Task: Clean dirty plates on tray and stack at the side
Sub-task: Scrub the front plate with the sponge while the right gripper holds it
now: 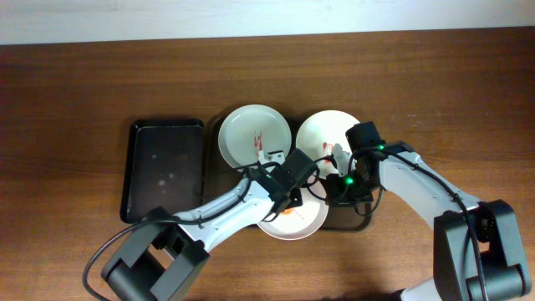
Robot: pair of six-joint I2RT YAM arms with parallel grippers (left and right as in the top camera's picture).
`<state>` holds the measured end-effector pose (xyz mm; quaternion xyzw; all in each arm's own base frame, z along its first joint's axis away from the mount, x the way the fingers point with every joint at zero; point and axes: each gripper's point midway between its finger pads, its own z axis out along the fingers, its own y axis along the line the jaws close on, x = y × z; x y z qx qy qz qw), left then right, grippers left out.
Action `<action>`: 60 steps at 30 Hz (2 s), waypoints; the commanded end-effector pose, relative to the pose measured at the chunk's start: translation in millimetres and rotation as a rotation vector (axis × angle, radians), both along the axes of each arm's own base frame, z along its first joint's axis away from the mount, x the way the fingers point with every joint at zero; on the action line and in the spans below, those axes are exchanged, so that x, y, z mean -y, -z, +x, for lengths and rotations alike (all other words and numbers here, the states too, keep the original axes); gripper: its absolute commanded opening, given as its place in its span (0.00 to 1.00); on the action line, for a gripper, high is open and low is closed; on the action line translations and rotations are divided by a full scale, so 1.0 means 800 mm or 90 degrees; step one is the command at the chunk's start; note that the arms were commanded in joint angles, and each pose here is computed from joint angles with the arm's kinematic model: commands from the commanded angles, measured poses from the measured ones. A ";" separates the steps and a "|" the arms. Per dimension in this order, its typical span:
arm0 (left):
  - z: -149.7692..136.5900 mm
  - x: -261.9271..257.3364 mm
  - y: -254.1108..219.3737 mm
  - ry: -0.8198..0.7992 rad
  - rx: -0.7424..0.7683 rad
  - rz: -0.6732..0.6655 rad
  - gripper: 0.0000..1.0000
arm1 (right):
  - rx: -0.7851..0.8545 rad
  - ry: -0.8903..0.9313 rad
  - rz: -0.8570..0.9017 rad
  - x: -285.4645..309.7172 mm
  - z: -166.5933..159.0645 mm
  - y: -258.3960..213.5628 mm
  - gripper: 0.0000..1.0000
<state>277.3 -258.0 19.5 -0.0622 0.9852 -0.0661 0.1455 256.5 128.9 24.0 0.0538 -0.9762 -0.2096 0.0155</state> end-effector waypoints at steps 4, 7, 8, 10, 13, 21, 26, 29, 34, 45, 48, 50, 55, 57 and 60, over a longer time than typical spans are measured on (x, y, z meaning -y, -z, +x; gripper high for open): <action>-0.031 0.033 -0.025 0.073 -0.080 -0.130 0.00 | 0.001 -0.004 -0.014 0.002 0.002 0.002 0.04; -0.055 0.076 -0.043 0.079 -0.162 -0.261 0.00 | 0.001 -0.005 -0.014 0.002 0.002 0.002 0.04; -0.056 0.078 -0.043 0.081 -0.163 -0.262 0.00 | 0.000 -0.004 -0.014 0.002 0.002 0.002 0.04; -0.059 0.076 -0.036 0.070 -0.174 -0.257 0.00 | 0.000 -0.004 -0.014 0.002 0.002 0.002 0.04; -0.066 0.077 -0.019 0.042 -0.194 -0.241 0.00 | 0.001 -0.004 -0.014 0.002 0.002 0.001 0.04; -0.069 0.060 0.024 -0.008 -0.190 -0.152 0.00 | 0.000 -0.004 -0.014 0.002 0.002 0.001 0.04; -0.022 -0.011 0.020 -0.018 -0.084 -0.015 0.00 | -0.002 -0.005 -0.015 0.002 0.001 0.002 0.04; 0.003 -0.032 -0.003 0.023 -0.032 0.006 0.00 | -0.011 -0.005 -0.017 0.003 -0.003 0.002 0.04; 0.009 -0.034 -0.023 0.068 -0.005 0.004 0.00 | -0.015 -0.008 0.057 -0.019 -0.003 -0.009 0.30; 0.030 -0.068 -0.025 0.018 0.030 0.061 0.00 | 0.096 -0.012 0.111 -0.082 0.041 -0.021 0.48; 0.024 -0.056 -0.023 0.006 0.005 0.018 0.00 | 0.097 0.028 0.055 -0.087 0.042 -0.011 0.47; 0.022 -0.051 -0.022 -0.003 -0.006 -0.001 0.00 | 0.092 0.067 0.041 -0.086 0.046 -0.009 0.46; 0.021 -0.051 -0.021 -0.040 -0.011 -0.012 0.00 | 0.030 0.180 0.044 -0.090 0.045 -0.002 0.41; 0.021 -0.051 -0.021 -0.048 -0.013 -0.014 0.00 | -0.015 0.232 0.044 -0.092 0.042 0.009 0.41; 0.021 -0.052 -0.021 -0.048 -0.013 -0.013 0.00 | -0.050 0.222 0.102 -0.115 0.043 0.018 0.41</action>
